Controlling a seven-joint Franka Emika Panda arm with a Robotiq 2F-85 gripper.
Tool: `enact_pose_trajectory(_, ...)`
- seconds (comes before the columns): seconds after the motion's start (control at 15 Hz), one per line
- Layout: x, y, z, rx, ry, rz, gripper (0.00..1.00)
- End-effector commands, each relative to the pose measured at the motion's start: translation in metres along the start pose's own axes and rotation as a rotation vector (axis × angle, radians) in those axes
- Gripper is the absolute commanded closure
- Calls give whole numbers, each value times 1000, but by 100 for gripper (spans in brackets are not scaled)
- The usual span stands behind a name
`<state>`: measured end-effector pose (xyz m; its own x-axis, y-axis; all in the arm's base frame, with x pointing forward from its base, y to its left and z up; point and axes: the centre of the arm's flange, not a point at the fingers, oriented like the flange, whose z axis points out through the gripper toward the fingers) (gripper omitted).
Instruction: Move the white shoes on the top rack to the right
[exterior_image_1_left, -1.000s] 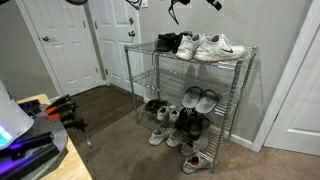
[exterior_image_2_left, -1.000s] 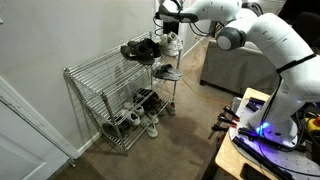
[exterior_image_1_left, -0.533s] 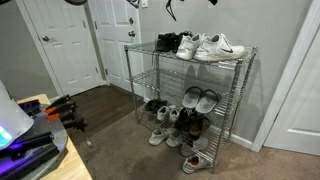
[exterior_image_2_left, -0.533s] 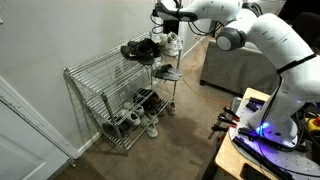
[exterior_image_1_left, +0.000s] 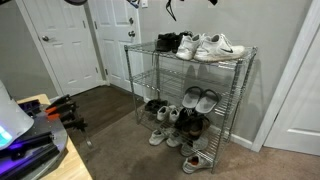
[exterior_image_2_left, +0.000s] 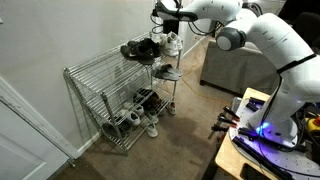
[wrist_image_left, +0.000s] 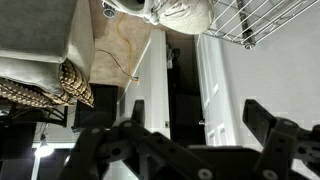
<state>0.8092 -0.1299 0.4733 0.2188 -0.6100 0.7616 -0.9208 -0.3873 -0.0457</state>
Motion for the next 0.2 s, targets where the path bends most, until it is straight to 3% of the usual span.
enact_pose_trajectory(0.0, 0, 0, 0, 0, 0, 0, 0)
enact_pose_trajectory(0.13, 0, 0, 0, 0, 0, 0, 0)
